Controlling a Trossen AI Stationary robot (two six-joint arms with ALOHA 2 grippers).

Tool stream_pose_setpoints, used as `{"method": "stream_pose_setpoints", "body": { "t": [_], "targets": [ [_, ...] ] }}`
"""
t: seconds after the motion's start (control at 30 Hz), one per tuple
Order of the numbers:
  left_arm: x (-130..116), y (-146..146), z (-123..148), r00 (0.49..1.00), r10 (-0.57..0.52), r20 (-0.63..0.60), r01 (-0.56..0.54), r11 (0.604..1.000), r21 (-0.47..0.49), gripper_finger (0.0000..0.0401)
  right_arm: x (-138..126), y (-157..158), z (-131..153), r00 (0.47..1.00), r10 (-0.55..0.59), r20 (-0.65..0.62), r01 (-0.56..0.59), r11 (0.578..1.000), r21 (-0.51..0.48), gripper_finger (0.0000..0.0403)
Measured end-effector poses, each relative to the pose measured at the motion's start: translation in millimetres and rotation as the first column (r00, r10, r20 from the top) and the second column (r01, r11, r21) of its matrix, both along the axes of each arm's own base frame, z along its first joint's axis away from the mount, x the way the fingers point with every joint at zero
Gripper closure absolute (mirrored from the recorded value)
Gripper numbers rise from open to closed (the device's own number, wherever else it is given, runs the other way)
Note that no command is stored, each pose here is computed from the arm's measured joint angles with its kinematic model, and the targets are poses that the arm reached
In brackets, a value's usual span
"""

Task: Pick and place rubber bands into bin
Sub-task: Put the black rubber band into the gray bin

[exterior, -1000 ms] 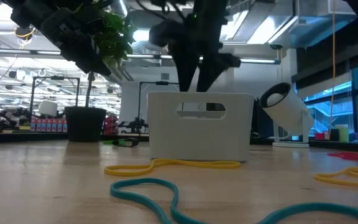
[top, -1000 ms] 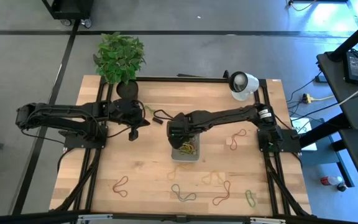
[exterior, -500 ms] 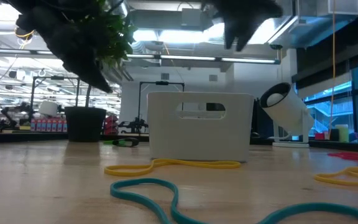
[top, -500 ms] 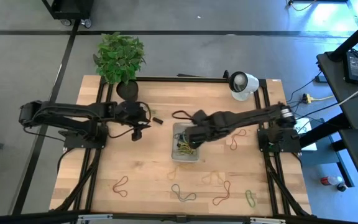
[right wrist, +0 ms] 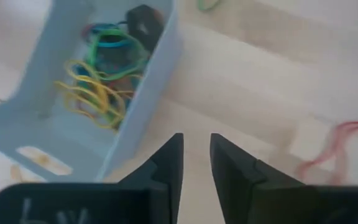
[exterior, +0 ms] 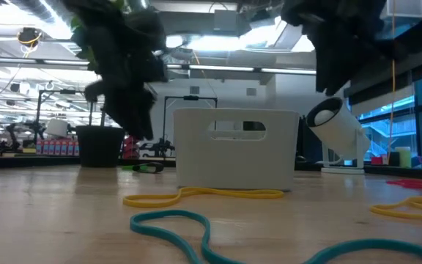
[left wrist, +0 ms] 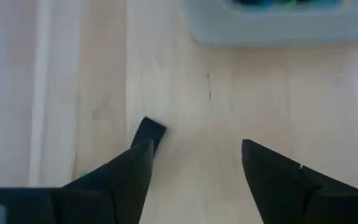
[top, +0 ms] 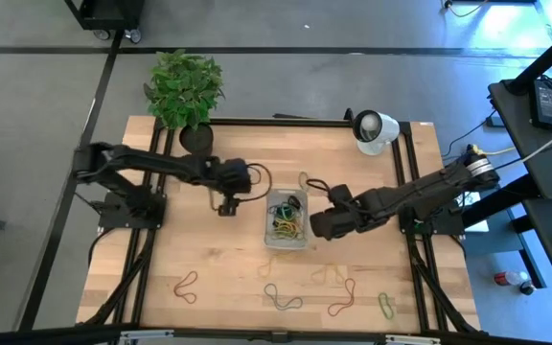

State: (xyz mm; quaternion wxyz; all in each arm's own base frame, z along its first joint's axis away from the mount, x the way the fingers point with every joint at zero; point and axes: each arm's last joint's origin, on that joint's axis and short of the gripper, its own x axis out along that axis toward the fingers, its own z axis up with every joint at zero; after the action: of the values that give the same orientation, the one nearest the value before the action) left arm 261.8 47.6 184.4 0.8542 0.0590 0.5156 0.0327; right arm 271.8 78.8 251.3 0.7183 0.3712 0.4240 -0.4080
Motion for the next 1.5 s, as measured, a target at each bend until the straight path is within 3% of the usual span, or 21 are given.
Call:
{"method": "stream_pose_setpoints", "body": {
  "t": [0.2,0.53,0.7,0.9,0.97,1.07,1.3,1.5],
  "targets": [
    [29,18,-20,0.983,-0.083,-0.161,0.089,0.996,0.027,0.0161,-1,2,-20,0.993,-0.013,0.119,0.007,0.999,0.053,0.0334],
    [52,52,-44,0.950,-0.075,-0.302,0.074,0.997,-0.015,0.0174,-4,1,-25,0.994,0.076,0.078,-0.077,0.997,0.013,0.0344],
    [52,52,-48,0.947,-0.037,-0.319,0.026,0.999,-0.039,0.0238,-6,3,-23,0.968,0.249,0.025,-0.248,0.968,-0.020,0.0357],
    [57,39,-44,0.949,0.047,-0.313,-0.056,0.998,-0.020,0.0362,-16,0,-24,0.925,0.363,-0.114,-0.372,0.926,-0.066,0.0398],
    [61,31,-40,0.944,0.077,-0.321,-0.096,0.994,-0.043,0.0389,-17,0,-26,0.896,0.421,-0.144,-0.432,0.900,-0.060,0.0395],
    [68,16,-31,0.939,0.122,-0.323,-0.145,0.988,-0.048,0.0395,-24,-1,-33,0.865,0.479,-0.150,-0.490,0.870,-0.046,0.0397],
    [85,-27,9,0.922,0.199,-0.333,-0.206,0.978,0.016,0.0397,-59,-3,-55,0.839,0.544,0.020,-0.542,0.838,-0.060,0.0396],
    [107,-60,51,0.962,0.210,-0.176,-0.219,0.975,-0.037,0.0397,-88,-8,-68,0.814,0.561,0.147,-0.555,0.827,-0.083,0.0400]
  ]
}}
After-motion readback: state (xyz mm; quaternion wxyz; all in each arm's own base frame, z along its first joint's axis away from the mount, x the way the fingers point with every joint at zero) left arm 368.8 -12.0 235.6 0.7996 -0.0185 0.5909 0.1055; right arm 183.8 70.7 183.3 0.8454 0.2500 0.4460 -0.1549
